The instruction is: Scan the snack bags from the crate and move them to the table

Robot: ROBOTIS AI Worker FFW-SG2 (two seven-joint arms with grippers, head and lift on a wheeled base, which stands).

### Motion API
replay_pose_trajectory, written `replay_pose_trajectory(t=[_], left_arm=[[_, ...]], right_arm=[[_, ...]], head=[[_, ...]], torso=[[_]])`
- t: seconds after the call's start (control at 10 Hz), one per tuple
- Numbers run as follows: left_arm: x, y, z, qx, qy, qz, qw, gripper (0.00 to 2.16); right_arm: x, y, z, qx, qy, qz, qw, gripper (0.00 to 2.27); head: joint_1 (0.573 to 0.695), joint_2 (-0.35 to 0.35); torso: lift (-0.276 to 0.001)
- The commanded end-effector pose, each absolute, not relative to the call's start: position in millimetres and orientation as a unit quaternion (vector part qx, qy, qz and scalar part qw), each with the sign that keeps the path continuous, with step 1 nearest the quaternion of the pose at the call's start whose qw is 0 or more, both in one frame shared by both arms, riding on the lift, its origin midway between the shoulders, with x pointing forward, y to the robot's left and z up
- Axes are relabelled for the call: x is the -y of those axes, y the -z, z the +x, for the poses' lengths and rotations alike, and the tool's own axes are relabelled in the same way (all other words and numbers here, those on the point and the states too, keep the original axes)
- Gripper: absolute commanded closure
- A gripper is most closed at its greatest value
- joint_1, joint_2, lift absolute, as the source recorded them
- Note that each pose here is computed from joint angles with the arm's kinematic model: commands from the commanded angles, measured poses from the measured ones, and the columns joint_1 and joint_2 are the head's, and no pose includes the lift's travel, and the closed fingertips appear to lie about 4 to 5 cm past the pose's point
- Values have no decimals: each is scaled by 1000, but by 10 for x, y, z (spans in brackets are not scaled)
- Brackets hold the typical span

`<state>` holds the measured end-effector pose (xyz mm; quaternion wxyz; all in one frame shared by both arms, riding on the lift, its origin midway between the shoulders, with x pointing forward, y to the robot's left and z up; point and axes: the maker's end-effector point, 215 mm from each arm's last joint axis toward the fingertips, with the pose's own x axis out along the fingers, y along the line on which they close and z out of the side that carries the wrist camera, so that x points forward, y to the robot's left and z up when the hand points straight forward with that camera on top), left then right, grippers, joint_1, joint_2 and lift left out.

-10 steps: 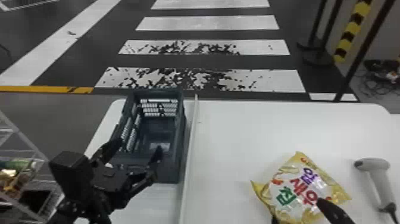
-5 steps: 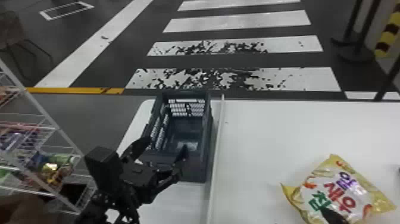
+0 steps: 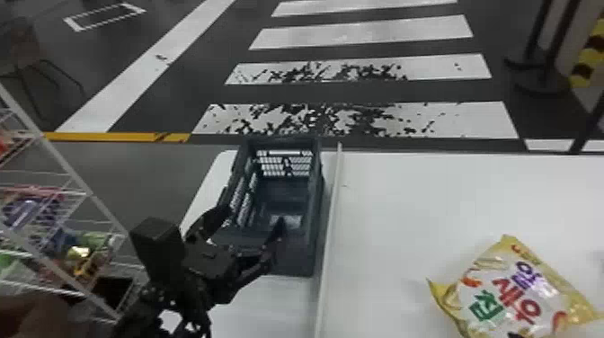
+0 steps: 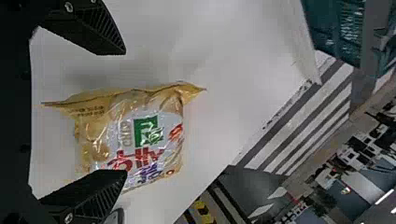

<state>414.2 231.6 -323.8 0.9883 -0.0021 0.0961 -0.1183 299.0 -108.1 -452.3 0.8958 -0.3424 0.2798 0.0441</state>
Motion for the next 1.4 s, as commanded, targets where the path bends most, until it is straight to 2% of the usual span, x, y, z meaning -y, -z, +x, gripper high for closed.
replay_pose_trajectory(t=[0.0,0.2,0.3,0.5,0.6,0.7,0.8,1.3], left_arm=[[-2313,3240,4154,-95,121,-7,988,36],[-2304,3263,4148,-97,124,-10,988,36],[-2304,3245,4152,-94,123,-10,988,36],[-2317,3241,4157,-91,121,-12,988,33],[-2343,3257,4185,-91,118,-13,989,29],[-2356,3267,4211,-90,114,-16,989,26],[-2336,3267,4229,-90,114,-19,989,26],[-2360,3376,4251,-97,112,-24,989,26]], right_arm=[[899,4459,2990,-285,-47,-351,891,87],[747,4407,2984,-278,-56,-340,897,87],[539,4297,3010,-247,-77,-316,913,93],[156,4072,3060,-155,-134,-237,950,127],[54,4032,2961,-131,-158,-190,960,127],[1,4160,2869,-143,-173,-174,959,127],[-17,4218,2847,-148,-176,-171,958,124],[43,4545,3139,-161,-179,-178,954,124]], head=[[695,210],[695,165],[695,164],[695,199],[695,252],[695,335],[695,350],[695,350]], torso=[[-95],[-95],[-95],[-95],[-95],[-95],[-95],[-95]])
